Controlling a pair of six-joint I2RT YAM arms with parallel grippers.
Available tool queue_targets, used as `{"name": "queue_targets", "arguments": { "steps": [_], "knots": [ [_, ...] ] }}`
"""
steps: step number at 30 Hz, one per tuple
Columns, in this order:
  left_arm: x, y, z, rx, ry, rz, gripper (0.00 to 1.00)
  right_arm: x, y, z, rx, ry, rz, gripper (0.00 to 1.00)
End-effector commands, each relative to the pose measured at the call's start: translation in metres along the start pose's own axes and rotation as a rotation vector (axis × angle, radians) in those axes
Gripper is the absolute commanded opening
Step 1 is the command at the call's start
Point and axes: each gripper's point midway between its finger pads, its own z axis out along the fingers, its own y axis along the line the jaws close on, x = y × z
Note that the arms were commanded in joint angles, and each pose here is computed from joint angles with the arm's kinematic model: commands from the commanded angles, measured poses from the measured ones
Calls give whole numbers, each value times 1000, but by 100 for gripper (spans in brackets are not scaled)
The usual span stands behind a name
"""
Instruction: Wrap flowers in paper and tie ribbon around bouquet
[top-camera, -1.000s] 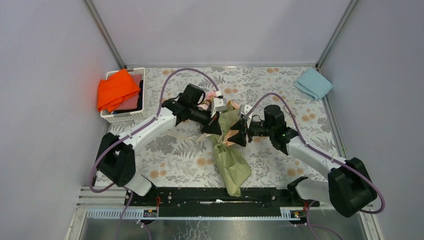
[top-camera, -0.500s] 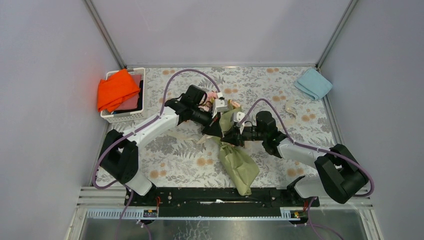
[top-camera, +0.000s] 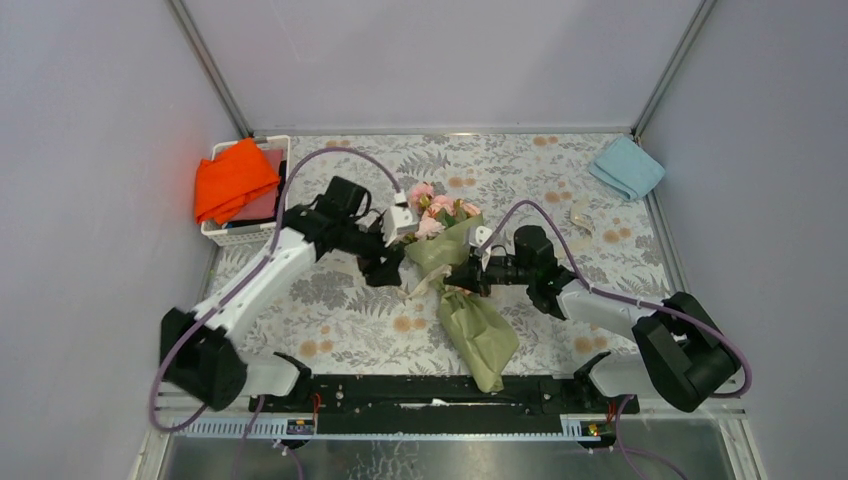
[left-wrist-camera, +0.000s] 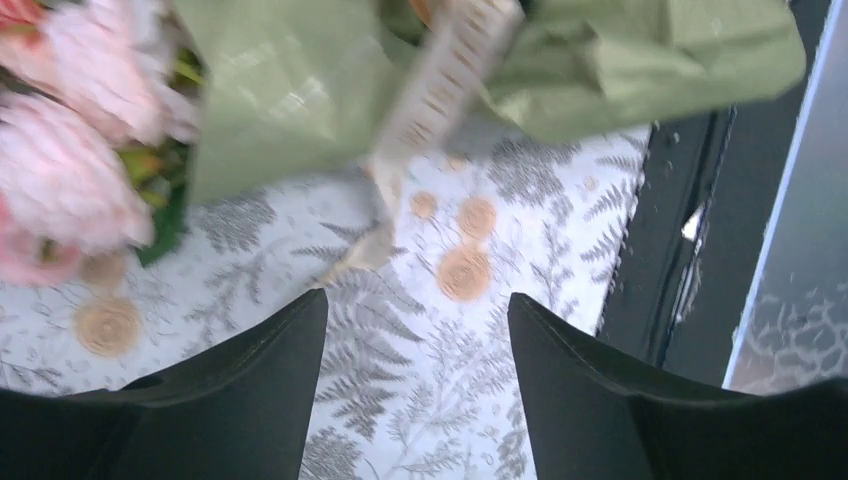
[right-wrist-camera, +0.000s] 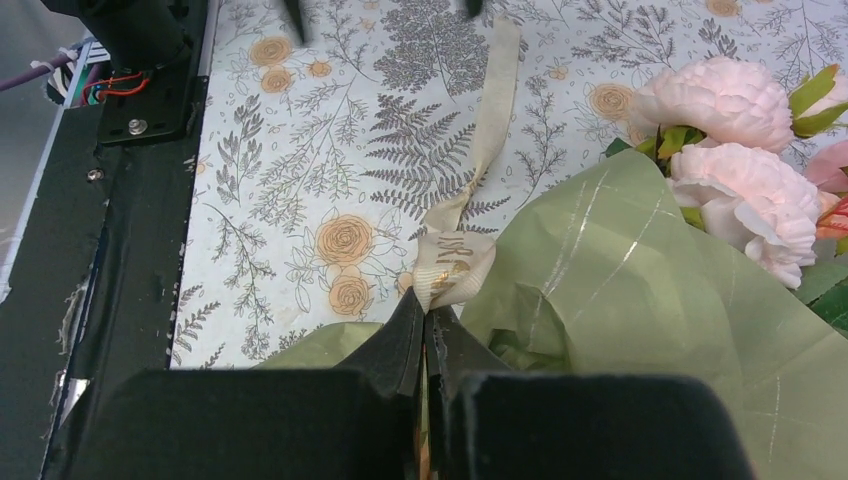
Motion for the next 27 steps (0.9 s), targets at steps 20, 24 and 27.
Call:
{"name": "queue_targets", "arguments": {
  "steps": [20, 24, 27],
  "knots": [
    [-16, 0, 83, -204, -445, 240, 54, -20, -3, 1, -2, -36, -80, 0],
    [-21, 11, 81, -268, -486, 219, 53, -17, -3, 2, -2, -26, -74, 0],
    [-23, 10, 83, -257, -499, 200, 44, -16, -4, 3, -1, -26, -65, 0]
  ]
}}
